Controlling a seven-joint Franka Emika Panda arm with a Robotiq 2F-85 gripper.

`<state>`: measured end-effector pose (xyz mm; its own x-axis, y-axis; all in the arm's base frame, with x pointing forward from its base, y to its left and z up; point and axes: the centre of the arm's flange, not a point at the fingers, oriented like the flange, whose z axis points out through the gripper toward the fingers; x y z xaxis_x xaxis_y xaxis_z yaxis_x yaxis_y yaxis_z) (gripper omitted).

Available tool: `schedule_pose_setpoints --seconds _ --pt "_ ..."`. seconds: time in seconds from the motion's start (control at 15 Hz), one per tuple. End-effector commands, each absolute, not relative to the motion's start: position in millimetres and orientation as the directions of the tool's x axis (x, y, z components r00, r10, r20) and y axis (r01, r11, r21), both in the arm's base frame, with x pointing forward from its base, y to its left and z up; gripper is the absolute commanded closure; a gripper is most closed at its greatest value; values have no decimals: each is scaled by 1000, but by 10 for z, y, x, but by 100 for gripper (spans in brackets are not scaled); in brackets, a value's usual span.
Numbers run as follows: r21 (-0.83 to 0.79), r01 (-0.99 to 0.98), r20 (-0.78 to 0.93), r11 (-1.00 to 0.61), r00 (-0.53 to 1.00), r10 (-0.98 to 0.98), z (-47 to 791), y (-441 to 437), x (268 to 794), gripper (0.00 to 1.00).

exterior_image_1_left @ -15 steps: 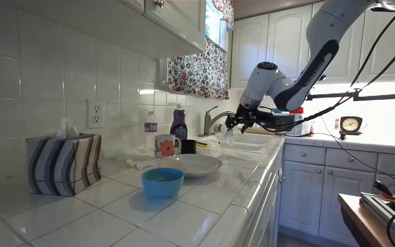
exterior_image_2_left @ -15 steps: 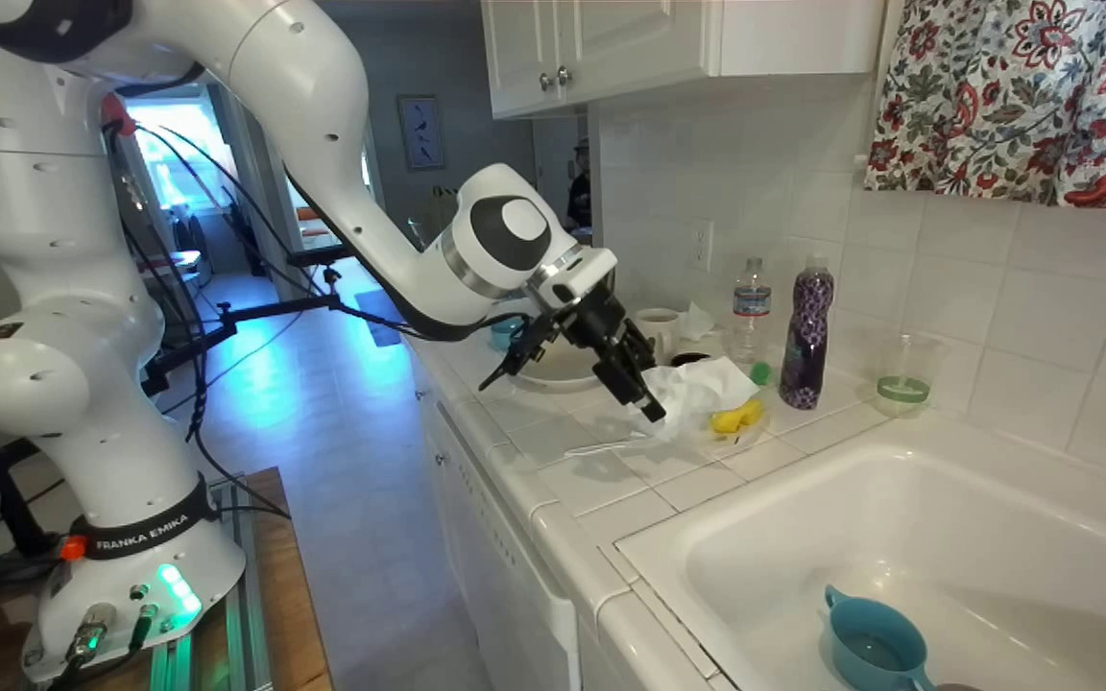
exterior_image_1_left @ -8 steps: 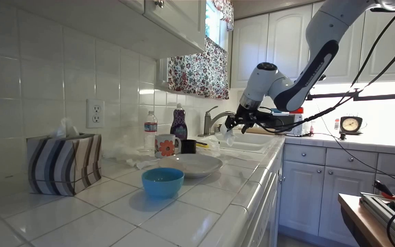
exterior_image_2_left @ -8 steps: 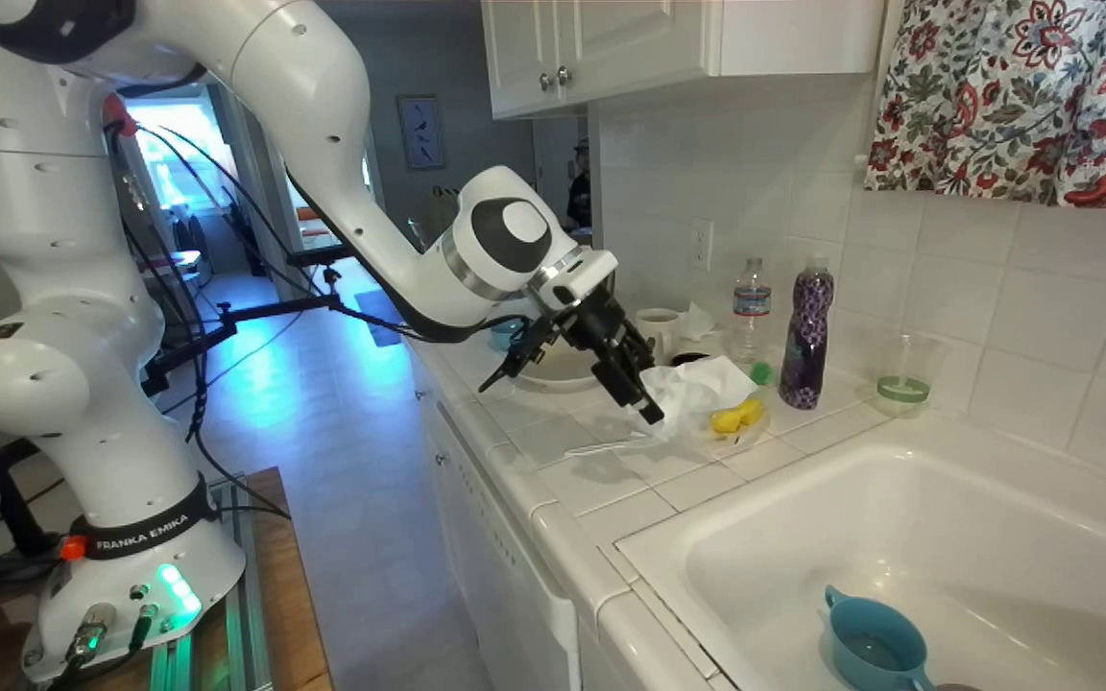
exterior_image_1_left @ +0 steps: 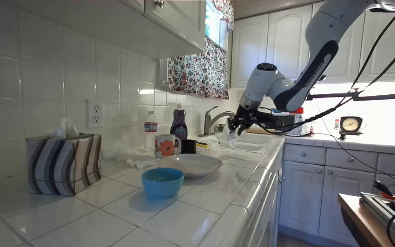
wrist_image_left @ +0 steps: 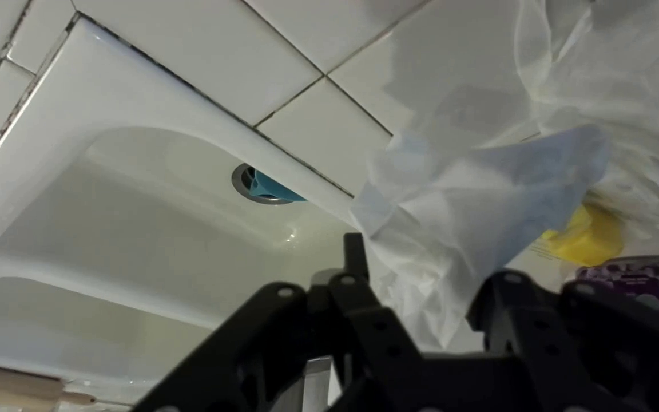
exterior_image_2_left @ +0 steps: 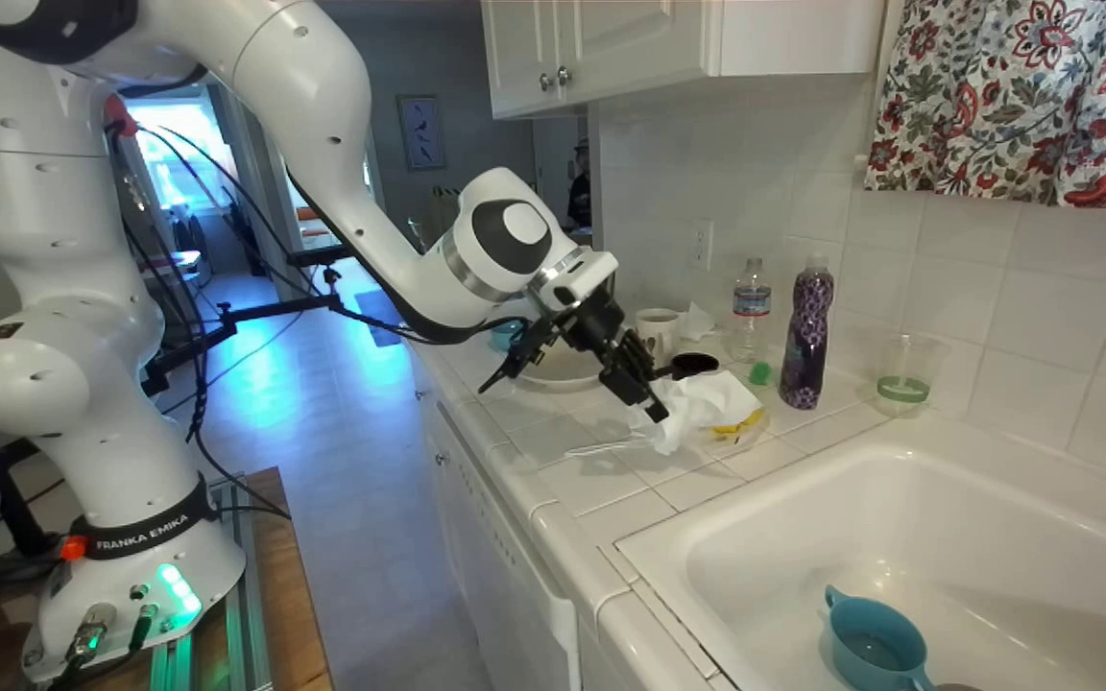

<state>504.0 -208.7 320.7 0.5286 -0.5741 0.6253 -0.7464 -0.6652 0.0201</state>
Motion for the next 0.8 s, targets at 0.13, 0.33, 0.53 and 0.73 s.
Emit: schedule_pose_setpoints --seconds 0.13,0.33,0.53,0.73 --pt "67 -722 609 -688 576 -545 3189 -2030 5079 13" --pt "106 -760 630 -641 551 -548 3196 -2022 5078 0" --pt "283 -754 570 -593 630 -528 2977 -2036 5117 0" --pt "293 -763 606 -576 614 -505 3217 -2024 5076 0"
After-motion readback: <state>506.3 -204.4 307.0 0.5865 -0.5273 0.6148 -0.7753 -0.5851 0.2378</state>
